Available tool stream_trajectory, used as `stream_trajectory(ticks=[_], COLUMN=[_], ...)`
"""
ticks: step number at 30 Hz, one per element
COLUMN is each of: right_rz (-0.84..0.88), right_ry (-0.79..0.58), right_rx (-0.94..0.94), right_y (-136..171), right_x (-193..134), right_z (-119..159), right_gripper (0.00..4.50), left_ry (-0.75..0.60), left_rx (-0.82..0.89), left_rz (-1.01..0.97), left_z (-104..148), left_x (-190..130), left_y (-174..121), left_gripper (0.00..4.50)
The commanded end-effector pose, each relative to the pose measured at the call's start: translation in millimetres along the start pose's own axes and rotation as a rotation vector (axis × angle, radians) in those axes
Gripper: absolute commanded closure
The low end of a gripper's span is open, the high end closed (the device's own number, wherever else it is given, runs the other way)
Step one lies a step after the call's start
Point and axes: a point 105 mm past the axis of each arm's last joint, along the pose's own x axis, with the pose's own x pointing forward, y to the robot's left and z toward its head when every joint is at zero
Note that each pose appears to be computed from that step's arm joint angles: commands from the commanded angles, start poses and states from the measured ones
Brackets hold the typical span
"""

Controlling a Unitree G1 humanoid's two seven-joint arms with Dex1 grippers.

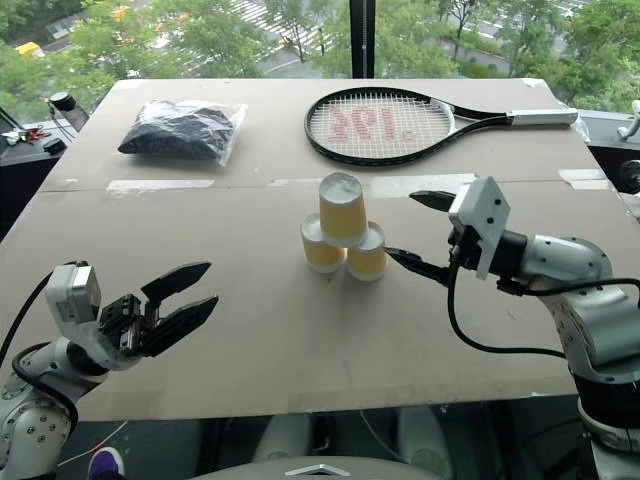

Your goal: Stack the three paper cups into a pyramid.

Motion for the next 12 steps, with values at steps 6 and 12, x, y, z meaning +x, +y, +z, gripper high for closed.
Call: stream_trajectory(ticks=[6,12], right_rz=[-0.177,-0.24], right_ry=[0.103,0.175], right_rx=[0.113,0.147], right_y=[20,28], right_x=[-56,-86], right_z=[-60,-82], right_gripper=[0.04,0.04], left_ry=[0.148,0.287], left_rx=[0.064,0.132], left_rz=[0.108,0.183], left_z=[-26,-34], left_x=[-12,-27], left_y=[16,23], left_gripper=[0.0,0.0])
